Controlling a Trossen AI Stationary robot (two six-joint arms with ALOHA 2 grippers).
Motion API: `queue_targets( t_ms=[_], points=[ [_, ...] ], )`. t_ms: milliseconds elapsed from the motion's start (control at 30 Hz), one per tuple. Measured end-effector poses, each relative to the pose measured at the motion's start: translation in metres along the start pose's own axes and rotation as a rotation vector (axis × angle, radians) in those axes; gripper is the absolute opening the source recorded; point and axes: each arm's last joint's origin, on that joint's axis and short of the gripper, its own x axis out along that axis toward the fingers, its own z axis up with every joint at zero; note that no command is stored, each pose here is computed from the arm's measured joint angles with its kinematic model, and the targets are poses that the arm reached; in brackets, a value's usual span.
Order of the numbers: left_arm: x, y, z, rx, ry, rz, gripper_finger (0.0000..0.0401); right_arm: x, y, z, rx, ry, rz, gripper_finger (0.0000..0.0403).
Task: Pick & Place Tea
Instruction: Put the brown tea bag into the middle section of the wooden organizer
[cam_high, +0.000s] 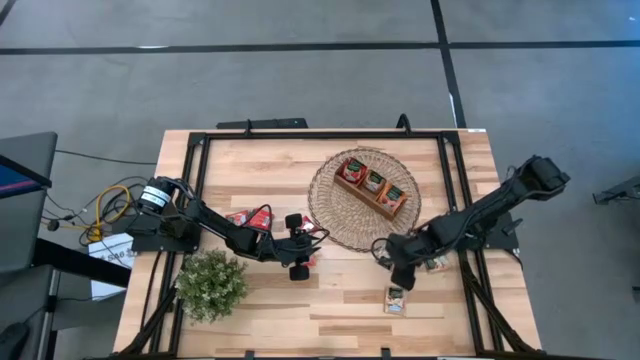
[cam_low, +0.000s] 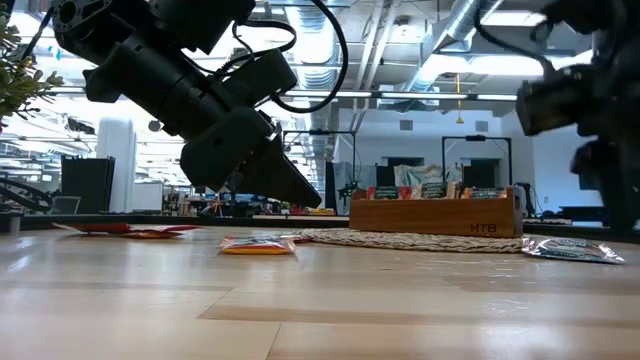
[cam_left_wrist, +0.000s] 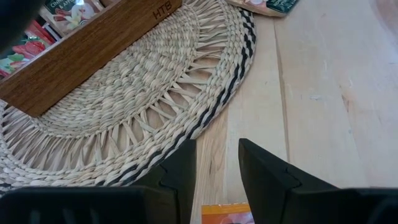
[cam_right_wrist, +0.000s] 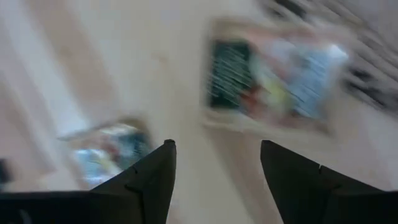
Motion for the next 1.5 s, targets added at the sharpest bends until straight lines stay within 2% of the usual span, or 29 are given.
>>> queue_targets(
  t_ms=[167, 333, 500, 800, 1033, 1300, 1400, 1500],
  points=[
    [0.0, 0.0, 0.0, 0.0, 0.001, -0.009, 0.0112, 0.008, -0.02, -0.004, 0.076, 0.034, -0.076, 0.0215],
    [0.0, -0.001, 0.0, 0.0, 0.003, -0.036, 0.0112, 0.016, -0.035, 0.001, 0.101, 0.001, -0.049, 0.0206],
    [0.0, -0.001, 0.0, -0.004, 0.002, -0.042, 0.0112, 0.016, -0.038, 0.005, 0.054, -0.007, -0.037, 0.0191],
    [0.0, -0.001, 0.0, -0.005, 0.002, -0.043, 0.0112, 0.017, -0.036, 0.013, -0.009, -0.078, 0.005, 0.0159],
    [0.0, -0.003, 0.002, -0.015, -0.016, -0.114, 0.0112, 0.015, -0.022, 0.026, -0.073, -0.228, 0.133, 0.0133],
    [0.0, -0.004, 0.003, -0.019, -0.025, -0.134, 0.0112, 0.016, -0.018, 0.021, -0.1, -0.198, 0.146, 0.0084],
    [0.0, -0.004, 0.003, -0.021, -0.029, -0.134, 0.0112, 0.014, -0.013, 0.02, -0.117, -0.214, 0.177, 0.0083],
    [0.0, -0.004, 0.003, -0.021, -0.03, -0.134, 0.0112, 0.015, -0.005, 0.019, -0.148, -0.237, 0.221, 0.01]
  ],
)
